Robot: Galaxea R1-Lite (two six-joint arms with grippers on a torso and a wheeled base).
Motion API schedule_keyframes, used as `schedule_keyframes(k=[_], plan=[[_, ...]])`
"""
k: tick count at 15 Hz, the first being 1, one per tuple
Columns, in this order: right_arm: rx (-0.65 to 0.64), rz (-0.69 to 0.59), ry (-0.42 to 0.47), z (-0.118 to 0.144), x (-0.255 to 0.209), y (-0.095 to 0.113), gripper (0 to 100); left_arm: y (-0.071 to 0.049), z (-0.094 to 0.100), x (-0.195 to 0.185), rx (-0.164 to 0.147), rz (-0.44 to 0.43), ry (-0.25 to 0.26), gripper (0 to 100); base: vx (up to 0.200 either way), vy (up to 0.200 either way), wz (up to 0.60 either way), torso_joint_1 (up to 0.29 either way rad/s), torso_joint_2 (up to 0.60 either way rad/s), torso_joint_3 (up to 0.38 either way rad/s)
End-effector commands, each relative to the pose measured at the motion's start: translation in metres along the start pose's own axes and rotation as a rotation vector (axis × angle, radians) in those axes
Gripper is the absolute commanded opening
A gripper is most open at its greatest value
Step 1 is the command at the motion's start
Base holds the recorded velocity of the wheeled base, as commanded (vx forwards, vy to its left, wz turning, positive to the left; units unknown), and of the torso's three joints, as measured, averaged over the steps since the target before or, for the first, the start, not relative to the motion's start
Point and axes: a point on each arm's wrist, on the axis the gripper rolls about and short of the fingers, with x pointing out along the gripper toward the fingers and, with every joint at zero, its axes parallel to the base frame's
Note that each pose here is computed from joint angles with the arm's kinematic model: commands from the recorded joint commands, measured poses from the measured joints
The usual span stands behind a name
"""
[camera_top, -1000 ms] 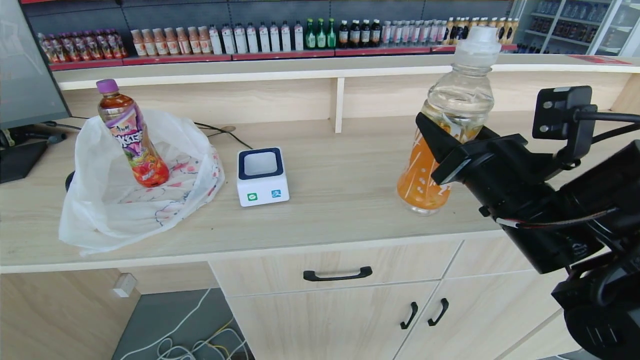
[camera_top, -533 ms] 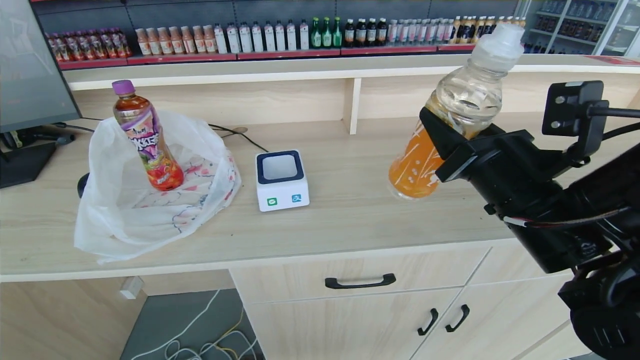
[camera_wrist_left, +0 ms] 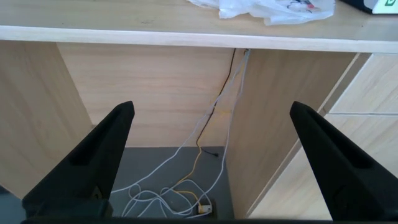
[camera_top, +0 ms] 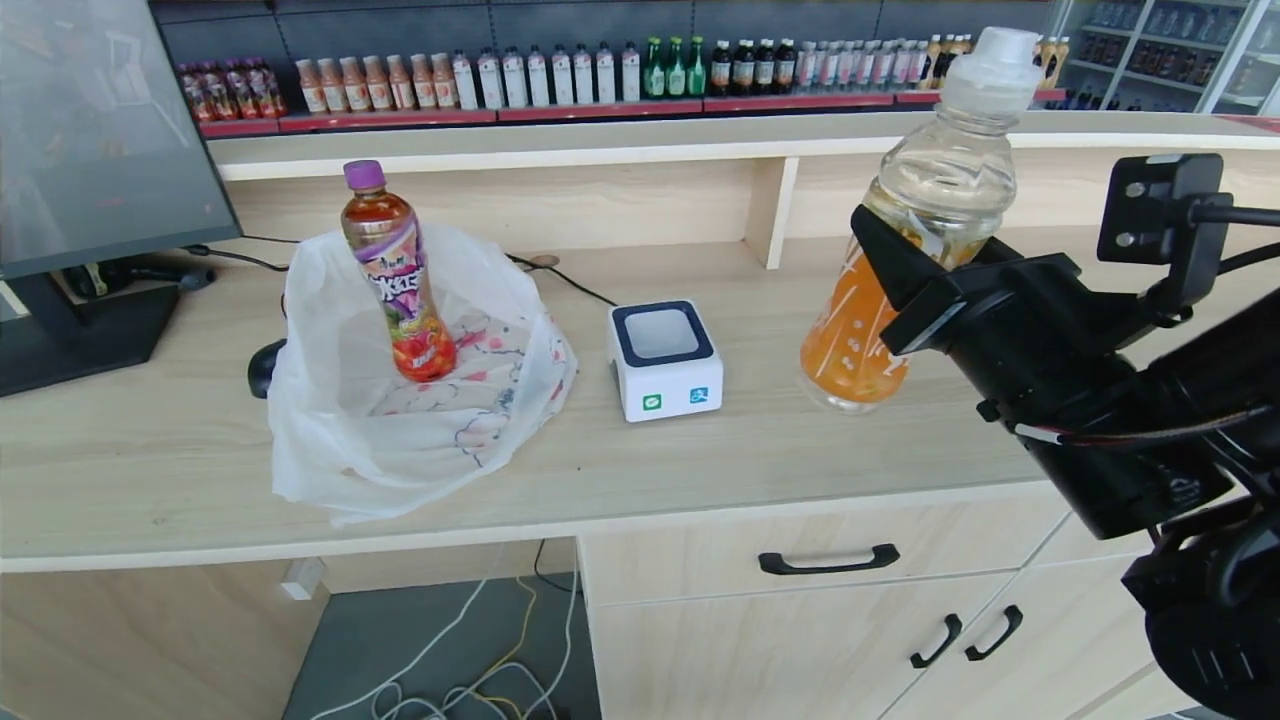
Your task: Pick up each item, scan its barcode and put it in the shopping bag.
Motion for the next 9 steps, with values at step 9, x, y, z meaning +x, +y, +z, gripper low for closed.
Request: schedule_keyframes(k=[9], plan=[[0.0,-0.002,-0.007,0.0019,0.0001,-0.0007,0,0.0,0.0,0.0,0.003,0.001,-0.001,100,0.0,0.089,0.0,-0.001,0.0,0.001]])
